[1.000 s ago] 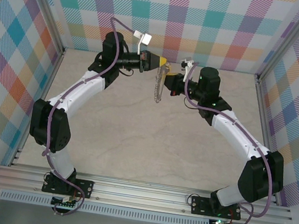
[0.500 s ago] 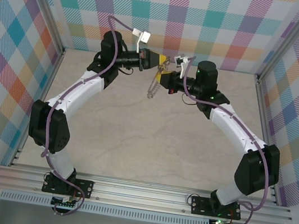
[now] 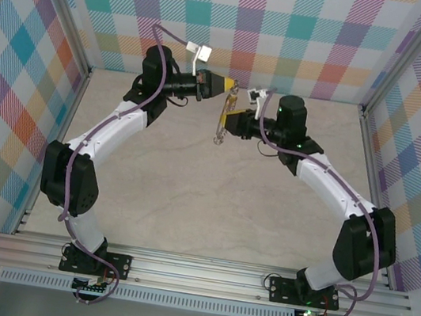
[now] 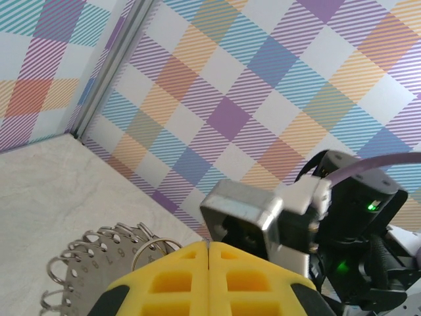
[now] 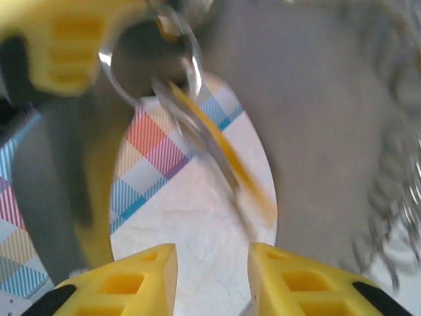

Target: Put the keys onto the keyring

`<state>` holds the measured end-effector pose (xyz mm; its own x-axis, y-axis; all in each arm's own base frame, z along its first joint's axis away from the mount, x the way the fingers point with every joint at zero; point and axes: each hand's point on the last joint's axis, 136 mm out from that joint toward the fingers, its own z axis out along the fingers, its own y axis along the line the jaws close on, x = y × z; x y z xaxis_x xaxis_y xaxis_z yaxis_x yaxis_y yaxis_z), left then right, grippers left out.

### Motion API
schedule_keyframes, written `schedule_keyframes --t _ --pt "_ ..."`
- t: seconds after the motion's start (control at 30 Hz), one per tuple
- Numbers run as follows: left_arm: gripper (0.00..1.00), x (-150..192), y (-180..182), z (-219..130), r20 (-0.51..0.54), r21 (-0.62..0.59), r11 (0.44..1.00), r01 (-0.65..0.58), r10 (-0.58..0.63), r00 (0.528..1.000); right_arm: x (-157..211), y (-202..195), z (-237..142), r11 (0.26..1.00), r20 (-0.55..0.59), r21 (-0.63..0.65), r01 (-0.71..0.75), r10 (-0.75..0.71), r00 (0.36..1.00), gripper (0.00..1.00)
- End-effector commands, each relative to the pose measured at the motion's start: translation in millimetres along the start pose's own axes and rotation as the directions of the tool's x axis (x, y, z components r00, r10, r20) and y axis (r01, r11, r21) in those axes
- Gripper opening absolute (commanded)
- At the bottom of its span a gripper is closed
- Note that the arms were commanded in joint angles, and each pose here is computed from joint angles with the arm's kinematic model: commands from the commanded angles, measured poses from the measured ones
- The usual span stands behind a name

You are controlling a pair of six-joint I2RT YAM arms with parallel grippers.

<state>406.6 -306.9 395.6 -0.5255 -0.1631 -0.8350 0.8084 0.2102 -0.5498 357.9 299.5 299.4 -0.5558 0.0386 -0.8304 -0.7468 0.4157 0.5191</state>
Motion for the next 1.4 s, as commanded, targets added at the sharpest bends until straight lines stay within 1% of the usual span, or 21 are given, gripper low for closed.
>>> schedule_keyframes --t 0.0,0.13,0.23,0.33,0.53,0.7,0.83,1.1,1.37 --pt "0.0 -19.1 -33.3 -5.6 0.057 0.047 0.995 -0.085 0.082 0.995 3.0 4.4 -17.8 1.0 0.043 0.006 0.005 -0.005 0.999 0.41" --pt "0.0 -19.5 -34.8 -6.2 0.06 0.049 0.995 -0.088 0.085 0.995 21.2 -1.3 -30.5 0.999 0.045 0.042 -0.021 0.019 0.999 0.46" --pt "0.0 -19.3 -33.7 -5.3 0.061 0.052 0.995 -0.084 0.081 0.995 19.3 0.9 -40.4 0.998 0.069 0.055 -0.025 0.021 0.997 0.46" --pt "0.0 -17.7 -31.9 -4.8 0.058 0.053 0.995 -0.082 0.079 0.995 4.9 3.9 -50.4 0.997 0.11 0.081 -0.015 0.006 0.994 0.43" --pt "0.0 -11.7 -26.8 -3.2 0.045 0.054 0.996 -0.07 0.067 0.997 -46.9 13.1 -63.7 0.995 0.21 0.099 0.003 -0.024 0.977 0.44" --pt "0.0 -9.2 -26.5 -2.2 0.034 0.065 0.996 -0.067 0.065 0.997 -87.0 17.7 -62.3 0.999 0.282 0.048 0.005 -0.018 0.959 0.43" --pt "0.0 -7.0 -27.4 -2.1 0.025 0.075 0.995 -0.064 0.063 0.998 -104.8 17.1 -56.5 1.0 0.3 -0.015 0.002 0.003 0.954 0.4" --pt "0.0 -6.6 -30.5 -2.1 0.015 0.088 0.994 -0.068 0.067 0.998 -112.5 5.4 -41.1 0.995 0.284 -0.092 -0.027 0.052 0.958 0.32" --pt "0.0 -7.8 -30.1 -1.8 0.016 0.084 0.994 -0.07 0.069 0.998 -109.3 11.4 -33.8 0.987 0.26 -0.158 -0.031 0.072 0.963 0.32"
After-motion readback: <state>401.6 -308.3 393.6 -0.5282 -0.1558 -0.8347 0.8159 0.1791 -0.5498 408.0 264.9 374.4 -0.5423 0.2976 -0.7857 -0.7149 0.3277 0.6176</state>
